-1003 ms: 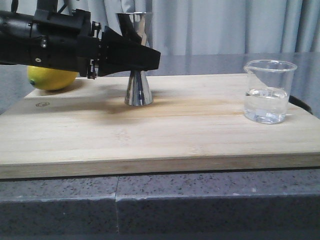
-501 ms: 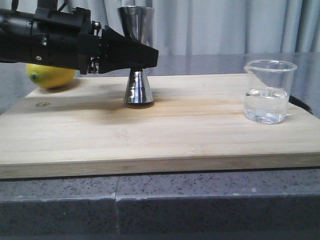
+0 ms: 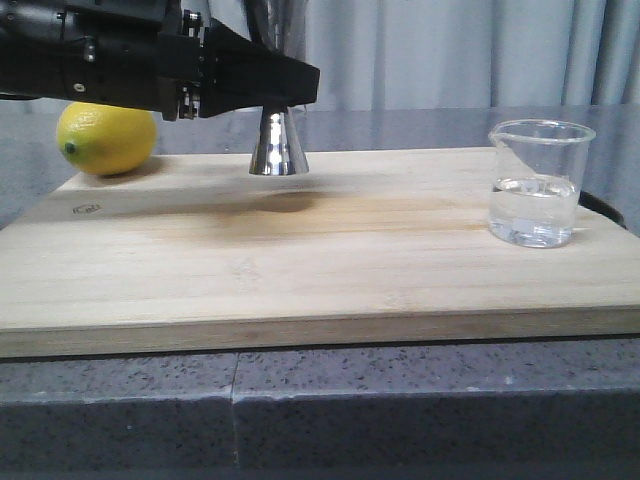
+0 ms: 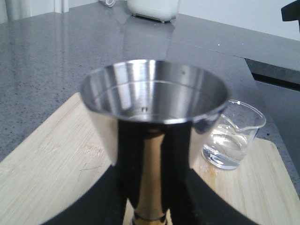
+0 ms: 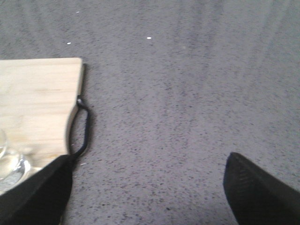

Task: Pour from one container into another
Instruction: 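Move the right gripper down to the glass beaker, then grasp the glass beaker with the right gripper and lift it toward the jigger, then tilt the beaker over the held jigger, pouring the clear liquid in, then lower the empty beaker back onto the board and open the right gripper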

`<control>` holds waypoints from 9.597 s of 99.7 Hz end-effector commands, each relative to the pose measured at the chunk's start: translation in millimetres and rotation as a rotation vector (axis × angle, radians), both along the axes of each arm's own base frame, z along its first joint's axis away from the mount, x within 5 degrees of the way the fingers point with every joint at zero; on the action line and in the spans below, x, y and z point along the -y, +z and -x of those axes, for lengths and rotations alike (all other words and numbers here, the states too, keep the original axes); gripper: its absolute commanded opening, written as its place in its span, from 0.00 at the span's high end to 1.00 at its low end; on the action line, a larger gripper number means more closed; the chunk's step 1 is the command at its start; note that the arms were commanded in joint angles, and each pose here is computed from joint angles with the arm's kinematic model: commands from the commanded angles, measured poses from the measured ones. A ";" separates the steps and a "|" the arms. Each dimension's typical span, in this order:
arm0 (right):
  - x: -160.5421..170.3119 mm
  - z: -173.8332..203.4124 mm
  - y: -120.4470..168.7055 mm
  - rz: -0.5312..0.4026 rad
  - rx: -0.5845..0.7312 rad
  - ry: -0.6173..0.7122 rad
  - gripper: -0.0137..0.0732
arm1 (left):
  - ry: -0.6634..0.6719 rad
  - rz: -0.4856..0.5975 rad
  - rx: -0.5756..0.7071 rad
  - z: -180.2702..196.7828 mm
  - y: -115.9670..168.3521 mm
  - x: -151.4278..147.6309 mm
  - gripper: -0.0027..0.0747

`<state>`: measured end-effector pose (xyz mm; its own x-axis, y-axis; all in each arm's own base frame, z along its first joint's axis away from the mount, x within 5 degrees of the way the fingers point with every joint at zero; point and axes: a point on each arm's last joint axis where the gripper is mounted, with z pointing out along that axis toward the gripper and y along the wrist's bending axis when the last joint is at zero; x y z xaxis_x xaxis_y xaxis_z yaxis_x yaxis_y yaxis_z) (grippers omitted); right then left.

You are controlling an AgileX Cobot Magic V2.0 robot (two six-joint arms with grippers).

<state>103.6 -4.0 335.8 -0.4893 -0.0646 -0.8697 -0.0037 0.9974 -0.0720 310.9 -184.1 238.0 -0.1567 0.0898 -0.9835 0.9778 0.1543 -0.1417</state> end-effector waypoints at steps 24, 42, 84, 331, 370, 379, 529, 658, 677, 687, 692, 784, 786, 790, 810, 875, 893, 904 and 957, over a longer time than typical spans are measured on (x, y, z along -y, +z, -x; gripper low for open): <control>-27.2 -23.7 12.2 0.029 0.015 0.262 0.18 | -0.054 0.147 0.144 8.5 37.8 2.1 0.77; -45.5 -36.1 20.0 0.037 -0.022 0.381 0.18 | -0.055 0.145 0.158 8.5 37.8 2.1 0.77; -85.0 -62.3 11.2 0.008 -0.024 0.540 0.18 | -0.047 0.135 0.180 7.7 37.1 2.1 0.77; -126.1 -93.3 -29.2 -0.129 0.334 0.547 0.51 | -0.047 0.135 0.180 7.7 37.1 2.1 0.77; -141.9 -108.6 47.2 0.019 0.276 0.656 0.51 | -0.047 0.135 0.180 7.7 37.1 2.1 0.77; -146.2 -117.0 59.2 0.082 0.238 0.671 0.51 | -0.047 0.135 0.180 7.7 37.1 2.1 0.77; -219.7 -161.4 77.9 1.119 0.064 0.811 0.51 | -0.047 0.135 0.180 7.7 37.1 2.1 0.77; -226.4 -153.4 84.7 1.463 0.112 0.865 0.51 | -0.047 0.135 0.180 7.7 37.1 2.1 0.77; -227.7 -154.4 87.4 1.493 0.148 0.862 0.51 | -0.047 0.135 0.180 7.7 37.1 2.1 0.77; -228.1 -154.9 88.6 1.518 0.162 0.863 0.51 | -0.047 0.135 0.180 7.7 37.1 2.1 0.77; -227.9 -155.0 88.9 1.535 0.163 0.864 0.51 | -0.047 0.135 0.180 7.7 37.1 2.1 0.77; -201.0 -155.9 107.0 0.916 0.187 0.631 0.51 | -0.047 0.135 0.180 7.7 37.1 2.1 0.77; -196.5 -155.3 109.9 0.872 0.188 0.615 0.51 | -0.047 0.135 0.180 7.7 37.1 2.1 0.77; -189.0 -153.2 114.7 0.779 0.194 0.594 0.51 | -0.047 0.135 0.180 7.7 37.1 2.1 0.77; -146.3 -146.6 119.0 0.415 0.244 0.454 0.51 | -0.047 0.135 0.180 7.7 37.1 2.1 0.77; -80.3 -105.9 -3.7 0.047 0.347 0.441 0.51 | -0.047 0.135 0.180 7.7 37.1 2.1 0.77; -64.0 -112.5 -25.1 -0.004 0.382 0.406 0.51 | -0.047 0.135 0.180 7.7 37.1 2.1 0.77; -67.1 -115.1 -41.5 -0.038 0.389 0.448 0.51 | -0.046 0.134 0.180 7.5 37.0 2.1 0.77; -75.7 -150.1 -93.0 -0.057 0.342 0.546 0.51 | -0.046 0.134 0.180 7.5 37.0 2.1 0.77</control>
